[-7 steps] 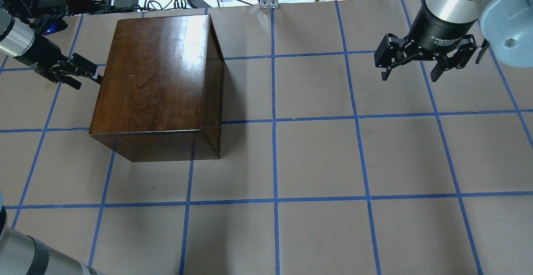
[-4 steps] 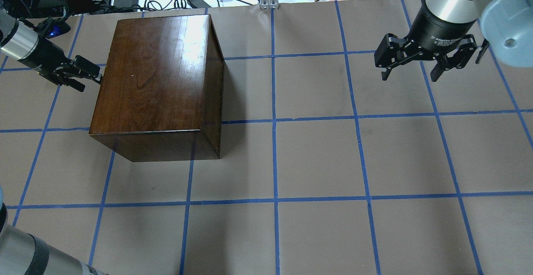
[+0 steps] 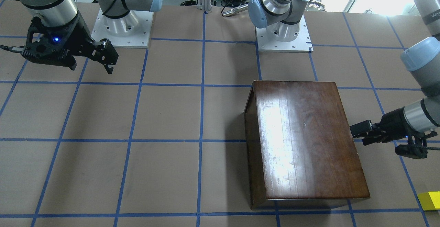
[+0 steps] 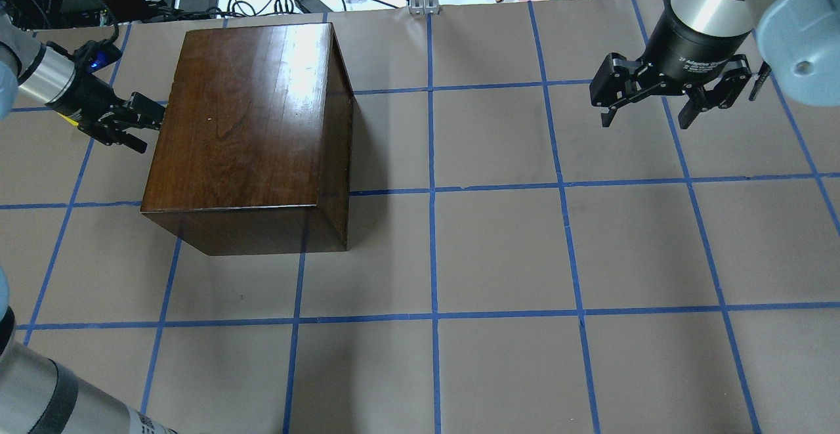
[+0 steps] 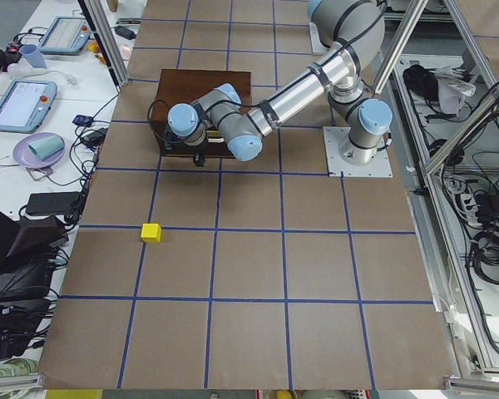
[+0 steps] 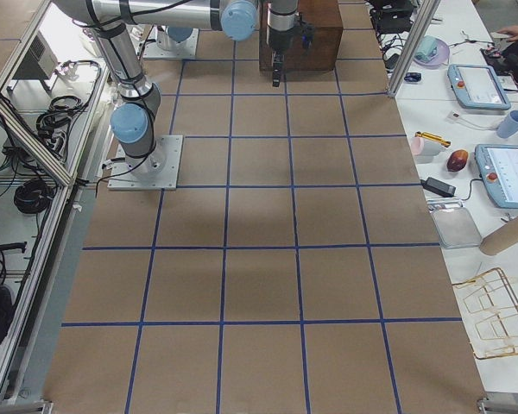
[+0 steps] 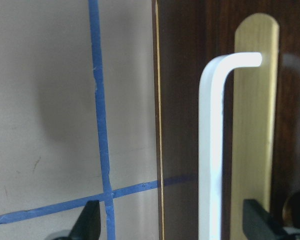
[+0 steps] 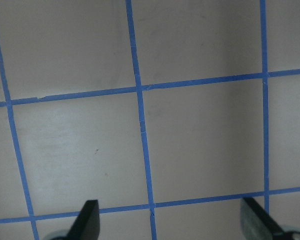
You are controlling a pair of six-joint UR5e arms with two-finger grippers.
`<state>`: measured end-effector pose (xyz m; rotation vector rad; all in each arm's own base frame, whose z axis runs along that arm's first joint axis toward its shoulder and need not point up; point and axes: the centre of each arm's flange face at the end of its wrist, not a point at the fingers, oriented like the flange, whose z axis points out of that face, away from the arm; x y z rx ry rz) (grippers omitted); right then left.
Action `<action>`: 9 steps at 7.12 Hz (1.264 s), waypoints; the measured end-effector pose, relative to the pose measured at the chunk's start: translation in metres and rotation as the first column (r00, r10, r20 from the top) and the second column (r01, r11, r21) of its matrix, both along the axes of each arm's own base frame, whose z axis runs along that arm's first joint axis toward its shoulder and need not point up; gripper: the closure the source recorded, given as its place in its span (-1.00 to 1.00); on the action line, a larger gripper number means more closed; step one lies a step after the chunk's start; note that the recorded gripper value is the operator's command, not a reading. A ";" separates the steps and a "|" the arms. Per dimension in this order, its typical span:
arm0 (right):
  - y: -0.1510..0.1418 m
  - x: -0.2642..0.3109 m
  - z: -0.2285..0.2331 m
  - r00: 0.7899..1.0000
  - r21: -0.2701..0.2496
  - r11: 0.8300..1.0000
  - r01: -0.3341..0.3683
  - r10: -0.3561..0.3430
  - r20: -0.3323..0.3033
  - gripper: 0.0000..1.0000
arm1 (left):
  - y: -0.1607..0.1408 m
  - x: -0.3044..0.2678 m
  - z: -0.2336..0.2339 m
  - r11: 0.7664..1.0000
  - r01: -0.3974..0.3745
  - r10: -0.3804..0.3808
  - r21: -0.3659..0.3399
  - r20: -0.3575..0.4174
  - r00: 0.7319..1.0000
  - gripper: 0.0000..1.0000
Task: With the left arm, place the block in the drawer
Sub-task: 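Close the left gripper on the white drawer handle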
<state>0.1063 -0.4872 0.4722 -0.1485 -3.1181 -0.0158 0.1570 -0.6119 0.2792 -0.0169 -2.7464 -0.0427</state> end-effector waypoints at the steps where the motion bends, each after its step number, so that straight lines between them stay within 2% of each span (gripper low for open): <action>1: 0.000 0.000 0.000 1.000 0.000 1.000 0.000 0.000 0.000 -1.00 | 0.000 0.000 -0.001 1.000 -0.003 0.003 0.002 -0.002 1.000 -1.00; 9: 0.000 0.000 0.000 1.000 0.000 1.000 0.000 0.000 0.000 -1.00 | 0.001 0.013 -0.019 0.999 -0.022 0.022 0.025 -0.014 1.000 -1.00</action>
